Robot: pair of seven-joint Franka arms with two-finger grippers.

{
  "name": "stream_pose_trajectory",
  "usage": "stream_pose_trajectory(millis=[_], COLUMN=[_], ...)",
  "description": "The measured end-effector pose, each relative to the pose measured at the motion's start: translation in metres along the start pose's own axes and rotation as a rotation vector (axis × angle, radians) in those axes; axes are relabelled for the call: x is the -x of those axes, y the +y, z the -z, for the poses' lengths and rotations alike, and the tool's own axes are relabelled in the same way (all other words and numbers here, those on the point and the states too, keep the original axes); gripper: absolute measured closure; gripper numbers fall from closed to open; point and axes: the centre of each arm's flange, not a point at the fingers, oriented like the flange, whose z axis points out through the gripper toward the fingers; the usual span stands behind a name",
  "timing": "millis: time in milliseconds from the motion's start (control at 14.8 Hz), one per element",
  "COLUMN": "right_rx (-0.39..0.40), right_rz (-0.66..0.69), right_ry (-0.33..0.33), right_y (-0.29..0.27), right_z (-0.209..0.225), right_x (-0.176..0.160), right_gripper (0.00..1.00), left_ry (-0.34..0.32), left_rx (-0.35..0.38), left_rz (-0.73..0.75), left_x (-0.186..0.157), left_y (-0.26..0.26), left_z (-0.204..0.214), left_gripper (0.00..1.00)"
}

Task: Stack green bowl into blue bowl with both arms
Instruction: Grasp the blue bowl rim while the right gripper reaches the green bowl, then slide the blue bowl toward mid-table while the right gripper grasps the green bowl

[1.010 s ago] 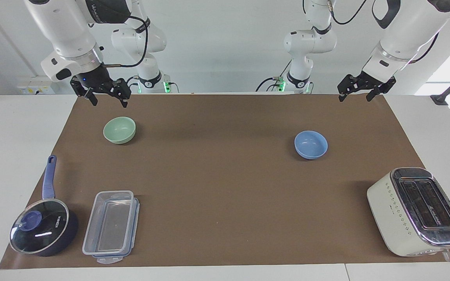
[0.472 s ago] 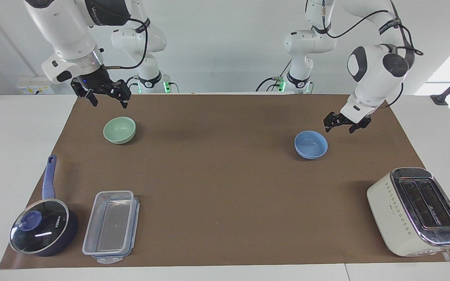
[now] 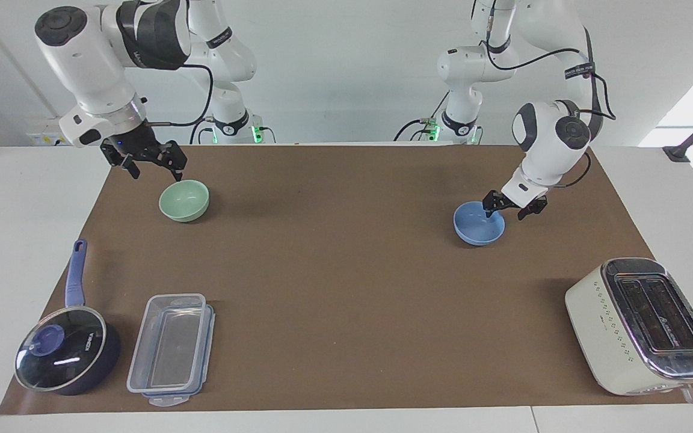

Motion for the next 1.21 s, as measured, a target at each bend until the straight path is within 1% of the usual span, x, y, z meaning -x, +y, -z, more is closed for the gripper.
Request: stream_pose_trajectory(millis=[67, 135, 269, 404, 472, 539, 606, 808, 943, 1010, 1078, 1145, 1212], right_rx=[0.001, 0.002, 0.003, 0.003, 0.002, 0.002, 0.001, -0.001, -0.007, -0.01, -0.013, -0.014, -0.015], right_rz=[0.001, 0.002, 0.001, 0.003, 0.008, 0.018, 0.031, 0.068, 0.077, 0.079, 0.088, 0.093, 0.096], right_ry=[0.011, 0.014, -0.001, -0.01, -0.01, -0.011, -0.009, -0.01, -0.024, -0.035, -0.043, -0.049, -0.052], right_y=[0.006, 0.01, 0.018, 0.024, 0.028, 0.034, 0.041, 0.073, 0.089, 0.093, 0.094, 0.093, 0.092], right_z=[-0.017, -0.035, -0.07, -0.098, -0.111, -0.123, -0.135, -0.16, -0.173, -0.18, -0.186, -0.191, -0.194], right_x=[0.009, 0.019, 0.036, 0.045, 0.049, 0.054, 0.058, 0.072, 0.078, 0.08, 0.082, 0.083, 0.084], right_gripper=[0.0, 0.0, 0.0, 0.0, 0.0, 0.0, 0.0, 0.0, 0.0, 0.0, 0.0, 0.0, 0.0], left_ry=[0.0, -0.001, -0.001, 0.003, 0.004, 0.009, 0.011, 0.013, -0.023, -0.034, -0.038, -0.036, -0.037], left_rx=[0.0, -0.001, -0.001, -0.002, -0.002, -0.002, -0.003, -0.001, 0.017, 0.043, 0.072, 0.089, 0.092], left_rz=[-0.004, -0.008, -0.013, -0.013, -0.013, -0.013, -0.013, 0.0, 0.053, 0.088, 0.129, 0.176, 0.223], left_x=[0.0, 0.0, 0.0, 0.002, 0.002, 0.002, 0.001, -0.007, -0.029, -0.043, -0.058, -0.067, -0.07], left_y=[0.002, 0.004, 0.006, 0.006, 0.006, 0.006, 0.006, 0.004, 0.013, 0.03, 0.058, 0.093, 0.14], left_z=[0.0, -0.001, -0.002, -0.005, -0.007, -0.007, -0.006, 0.008, 0.045, 0.068, 0.09, 0.104, 0.107], left_gripper=[0.13, 0.25, 0.48, 0.7, 0.79, 0.93, 0.95, 0.95, 0.95, 0.95, 0.95, 0.95, 0.95])
